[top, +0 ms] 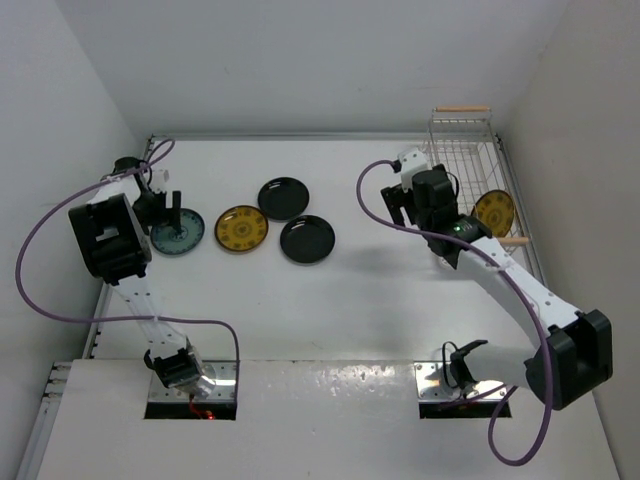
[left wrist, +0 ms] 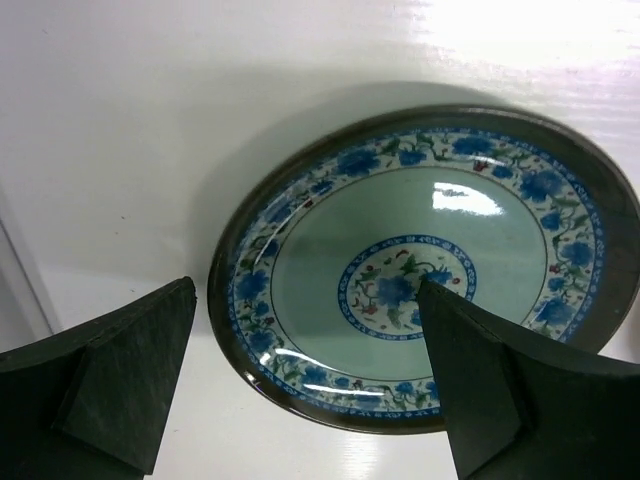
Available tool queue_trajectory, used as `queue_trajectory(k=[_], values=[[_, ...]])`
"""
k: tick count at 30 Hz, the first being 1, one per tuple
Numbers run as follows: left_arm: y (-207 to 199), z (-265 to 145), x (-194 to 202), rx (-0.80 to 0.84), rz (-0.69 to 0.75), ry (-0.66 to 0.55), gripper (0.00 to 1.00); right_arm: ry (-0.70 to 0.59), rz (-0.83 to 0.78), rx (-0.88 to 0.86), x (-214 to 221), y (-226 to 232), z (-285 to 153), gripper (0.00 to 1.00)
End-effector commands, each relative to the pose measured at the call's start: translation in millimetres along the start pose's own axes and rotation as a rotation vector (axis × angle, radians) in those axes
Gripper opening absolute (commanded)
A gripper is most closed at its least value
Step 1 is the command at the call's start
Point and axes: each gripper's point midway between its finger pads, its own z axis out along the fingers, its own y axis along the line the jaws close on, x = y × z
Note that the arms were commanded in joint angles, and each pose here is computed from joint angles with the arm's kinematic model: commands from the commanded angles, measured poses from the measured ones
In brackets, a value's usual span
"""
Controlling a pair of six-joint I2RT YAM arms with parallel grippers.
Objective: Load the plates into the dish rack
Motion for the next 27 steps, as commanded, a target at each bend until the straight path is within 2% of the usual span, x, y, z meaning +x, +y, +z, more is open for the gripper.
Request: queue_trajectory(k=[1, 6, 9, 10, 13, 16, 19, 20, 21, 24, 27], values=[[9.2, -17.3, -4.5, 0.016, -0.023, -0.053, 0.97, -0.045, 0.028, -0.018, -13.4, 9.7, -6.2, 0.90], [25.4, 12.1, 26.8, 0.054, -0.081, 0.047, 0.94, -0.053, -0.003, -0.046, -17.3, 23.0, -6.5, 0.90], [17.2, 24.2, 39.8, 0.098, -0.077, 0.087, 0.83, -0.065, -0.011, -0.054, -21.5, 27.1, -7.4, 0.90], [14.6, 24.3, 38.6, 0.116, -0.069, 0.081, 0.78, -0.065, -0.014, -0.060, -21.6, 29.2, -7.5, 0.90], [2.4, 26.6, 39.1, 0.186, -0.068, 0.076, 0.52, -0.082, -0.014, -0.073, -26.1, 35.8, -9.5, 0.90], [-1.5, 30.1, 45.7, 0.208, -0.076, 0.108, 0.38, -0.092, -0.022, -0.081, -27.5, 39.9, -11.5, 0.90], [0.6, 31.4, 46.1, 0.221, -0.090, 0.119, 0.19, -0.097, -0.037, -0.089, -26.5, 45.1, -15.5, 0.90], [3.7, 30.1, 49.7, 0.221, -0.102, 0.127, 0.05, -0.092, -0.034, -0.078, -25.3, 41.3, -15.0, 0.90], [5.5, 27.7, 48.7, 0.231, -0.112, 0.123, 0.00, -0.087, -0.036, -0.069, -22.3, 39.9, -15.1, 0.90], [1.2, 25.5, 48.9, 0.277, -0.109, 0.113, 0.00, -0.091, -0.033, -0.062, -19.1, 37.4, -18.5, 0.90], [-5.0, -1.1, 28.6, 0.346, -0.081, 0.041, 0.00, -0.103, -0.016, -0.087, -19.3, 41.9, -20.1, 0.90]])
